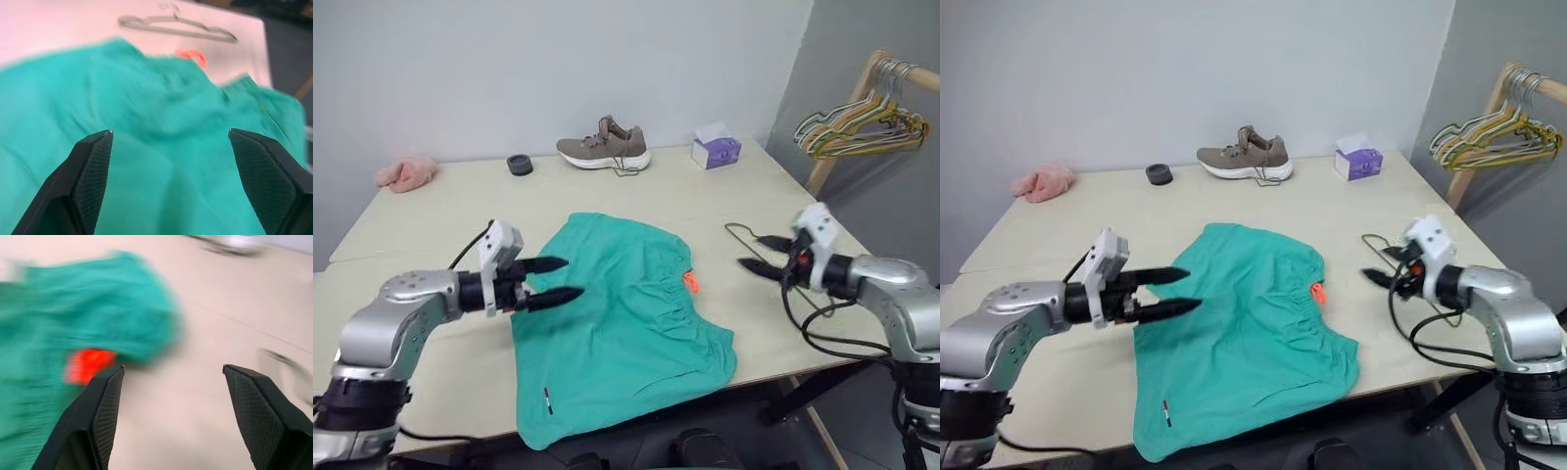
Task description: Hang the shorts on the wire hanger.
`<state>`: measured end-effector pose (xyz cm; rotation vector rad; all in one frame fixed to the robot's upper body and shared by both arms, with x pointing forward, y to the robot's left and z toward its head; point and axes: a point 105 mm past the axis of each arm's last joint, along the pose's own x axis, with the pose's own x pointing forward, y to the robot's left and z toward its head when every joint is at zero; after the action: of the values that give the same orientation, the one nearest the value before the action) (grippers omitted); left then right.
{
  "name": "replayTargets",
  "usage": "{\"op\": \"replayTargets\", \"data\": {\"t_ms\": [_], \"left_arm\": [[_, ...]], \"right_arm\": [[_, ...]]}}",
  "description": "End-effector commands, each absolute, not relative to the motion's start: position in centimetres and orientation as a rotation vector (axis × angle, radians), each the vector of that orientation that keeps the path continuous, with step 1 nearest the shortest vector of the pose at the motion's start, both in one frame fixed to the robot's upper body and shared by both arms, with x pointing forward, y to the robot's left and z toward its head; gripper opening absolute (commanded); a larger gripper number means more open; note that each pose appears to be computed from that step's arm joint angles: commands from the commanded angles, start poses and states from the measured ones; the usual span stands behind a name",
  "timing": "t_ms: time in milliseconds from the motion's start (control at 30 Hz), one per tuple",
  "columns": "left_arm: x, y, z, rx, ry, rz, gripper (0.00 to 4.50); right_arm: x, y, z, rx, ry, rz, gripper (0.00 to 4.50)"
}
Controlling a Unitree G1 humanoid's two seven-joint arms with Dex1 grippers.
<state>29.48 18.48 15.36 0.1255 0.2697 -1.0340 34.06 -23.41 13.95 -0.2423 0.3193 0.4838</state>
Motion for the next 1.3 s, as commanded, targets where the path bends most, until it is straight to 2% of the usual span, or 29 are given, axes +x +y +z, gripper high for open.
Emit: {"op": "replayTargets", "data": {"t_ms": [33, 133, 300, 567, 667, 833, 933, 967, 1100, 1200, 1233, 1300], "left_arm": [[29.8, 16.6, 16.8, 0.201, 0.212, -1.078, 3.99], [29.8, 14.7, 17.8, 0.232, 0.182, -1.164, 3.99], [30.1, 13.1, 19.0, 0.261, 0.144, -1.24, 3.99], [30.2, 12.5, 19.2, 0.273, 0.132, -1.268, 3.99], [30.3, 12.6, 19.1, 0.275, 0.131, -1.265, 4.02], [30.3, 12.5, 19.0, 0.277, 0.123, -1.255, 4.02], [30.7, 12.8, 19.0, 0.263, 0.116, -1.221, 4.02], [30.9, 12.9, 19.0, 0.258, 0.113, -1.207, 4.02], [32.2, 14.0, 19.0, 0.252, 0.106, -1.109, 4.02], [33.9, 15.7, 18.7, 0.279, 0.107, -0.977, 4.02], [34.6, 16.4, 18.6, 0.283, 0.111, -0.932, 4.34], [35.7, 17.7, 18.6, 0.281, 0.107, -0.856, 4.49]], "right_arm": [[35.0, -29.3, 13.9, -0.268, 0.339, 0.194, 3.43], [34.6, -31.3, 11.3, -0.231, 0.459, 0.148, 3.43], [34.1, -31.8, 8.5, -0.188, 0.579, 0.175, 3.43], [32.6, -33.3, 4.2, -0.112, 0.77, 0.126, 3.43], [31.7, -33.2, 2.8, -0.069, 0.846, 0.143, 2.81], [30.7, -33.3, 0.7, -0.11, 0.949, 0.144, 1.14], [31.9, -33.6, 0.8, -0.167, 0.902, 0.06, 0.12], [32.4, -33.7, 1.0, -0.18, 0.881, 0.04, 0.03], [34.5, -33.5, 3.2, -0.229, 0.746, -0.003, 0.03], [36.5, -33.2, 6.6, -0.318, 0.587, -0.004, 0.03], [37.2, -33.0, 8.2, -0.355, 0.519, 0.004, 0.0], [38.2, -31.9, 11.0, -0.427, 0.398, 0.037, 0.0]]}}
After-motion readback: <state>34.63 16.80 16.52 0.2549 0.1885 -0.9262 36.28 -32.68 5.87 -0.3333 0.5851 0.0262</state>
